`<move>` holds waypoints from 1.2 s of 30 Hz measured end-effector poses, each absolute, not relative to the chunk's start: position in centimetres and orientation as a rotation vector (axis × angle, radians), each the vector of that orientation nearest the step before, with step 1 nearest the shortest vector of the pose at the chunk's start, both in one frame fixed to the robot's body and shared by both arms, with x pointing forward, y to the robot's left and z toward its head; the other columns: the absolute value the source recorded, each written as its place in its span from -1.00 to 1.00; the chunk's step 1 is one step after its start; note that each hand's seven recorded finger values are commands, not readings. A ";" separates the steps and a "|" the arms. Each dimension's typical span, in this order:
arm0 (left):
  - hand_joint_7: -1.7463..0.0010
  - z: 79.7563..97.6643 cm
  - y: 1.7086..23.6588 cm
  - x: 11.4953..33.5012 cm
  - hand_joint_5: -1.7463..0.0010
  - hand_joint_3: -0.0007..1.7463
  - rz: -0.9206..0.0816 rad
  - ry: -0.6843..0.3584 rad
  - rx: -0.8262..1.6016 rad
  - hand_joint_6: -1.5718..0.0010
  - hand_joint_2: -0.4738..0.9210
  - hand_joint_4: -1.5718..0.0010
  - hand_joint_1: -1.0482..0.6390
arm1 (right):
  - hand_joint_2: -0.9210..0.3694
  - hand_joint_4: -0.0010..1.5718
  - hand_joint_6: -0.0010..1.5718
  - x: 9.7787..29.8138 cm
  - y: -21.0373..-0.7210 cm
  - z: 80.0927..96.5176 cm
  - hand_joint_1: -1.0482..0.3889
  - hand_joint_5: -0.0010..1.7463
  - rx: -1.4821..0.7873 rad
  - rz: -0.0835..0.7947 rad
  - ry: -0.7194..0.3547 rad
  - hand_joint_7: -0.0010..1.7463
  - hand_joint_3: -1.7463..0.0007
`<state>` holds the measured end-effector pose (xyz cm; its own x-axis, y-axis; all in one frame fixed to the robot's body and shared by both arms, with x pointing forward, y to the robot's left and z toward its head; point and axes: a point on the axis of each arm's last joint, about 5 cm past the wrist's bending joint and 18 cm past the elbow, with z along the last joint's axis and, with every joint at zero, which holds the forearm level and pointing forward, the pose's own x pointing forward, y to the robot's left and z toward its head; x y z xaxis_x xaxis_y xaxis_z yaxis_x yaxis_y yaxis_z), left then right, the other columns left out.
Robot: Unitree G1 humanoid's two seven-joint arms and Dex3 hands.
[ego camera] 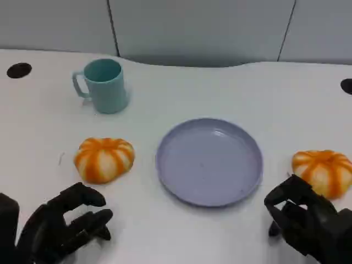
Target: Grasp the bread from the table and place it into the plate.
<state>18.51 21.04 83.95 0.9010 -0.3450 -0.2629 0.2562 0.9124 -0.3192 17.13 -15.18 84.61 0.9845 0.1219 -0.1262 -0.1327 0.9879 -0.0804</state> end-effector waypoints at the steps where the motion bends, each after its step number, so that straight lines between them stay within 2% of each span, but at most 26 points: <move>1: -0.82 83.9 21.0 18.5 -1.00 -0.96 -0.315 0.321 -0.285 0.49 1.00 0.38 -0.07 | -1.00 -0.26 -0.53 17.1 -15.2 84.6 0.08 1.00 -0.088 0.128 0.121 1.00 0.62; 23: -0.84 83.9 21.1 18.5 -1.00 -0.91 -0.328 0.303 -0.295 0.51 1.00 0.35 -0.06 | -1.00 -0.26 -0.52 17.2 -15.1 84.6 0.08 1.00 -0.087 0.126 0.125 1.00 0.62; 25: -0.72 84.0 21.1 18.6 -0.99 -0.96 -0.326 0.289 -0.271 0.46 0.95 0.40 -0.09 | -1.00 -0.21 -0.51 17.2 -15.1 84.6 0.06 1.00 -0.087 0.127 0.125 1.00 0.61; 28: -0.66 85.3 20.9 19.4 -0.97 -0.98 -0.298 0.139 -0.093 0.46 0.94 0.48 -0.09 | -1.00 -0.20 -0.50 17.4 -15.0 84.5 0.06 1.00 -0.092 0.134 0.116 1.00 0.61; 29: -0.63 86.0 20.8 19.9 -0.95 -0.98 -0.292 0.086 -0.048 0.53 0.95 0.54 -0.14 | -1.00 -0.20 -0.50 17.5 -14.9 84.5 0.06 1.00 -0.094 0.138 0.110 1.00 0.61; 30: -0.47 86.7 20.8 20.3 -0.89 -0.99 -0.289 0.037 0.021 0.56 0.97 0.61 -0.23 | -1.00 -0.20 -0.50 17.5 -14.9 84.6 0.06 1.00 -0.097 0.139 0.102 1.00 0.61; 32: -0.36 88.5 20.7 21.1 -0.85 -0.99 -0.305 -0.039 0.253 0.56 0.99 0.64 -0.28 | -1.00 -0.20 -0.50 17.6 -14.8 84.5 0.05 1.00 -0.101 0.141 0.103 1.00 0.61; 35: -0.32 90.5 20.6 21.9 -0.84 -0.99 -0.307 -0.130 0.491 0.55 0.99 0.65 -0.29 | -1.00 -0.21 -0.49 17.6 -14.8 84.4 0.05 1.00 -0.103 0.138 0.110 1.00 0.62; 36: -0.19 90.8 20.5 22.0 -0.66 -0.99 -0.300 -0.148 0.513 0.62 0.99 0.71 -0.34 | -1.00 -0.21 -0.49 17.6 -14.8 84.4 0.05 1.00 -0.103 0.137 0.110 1.00 0.62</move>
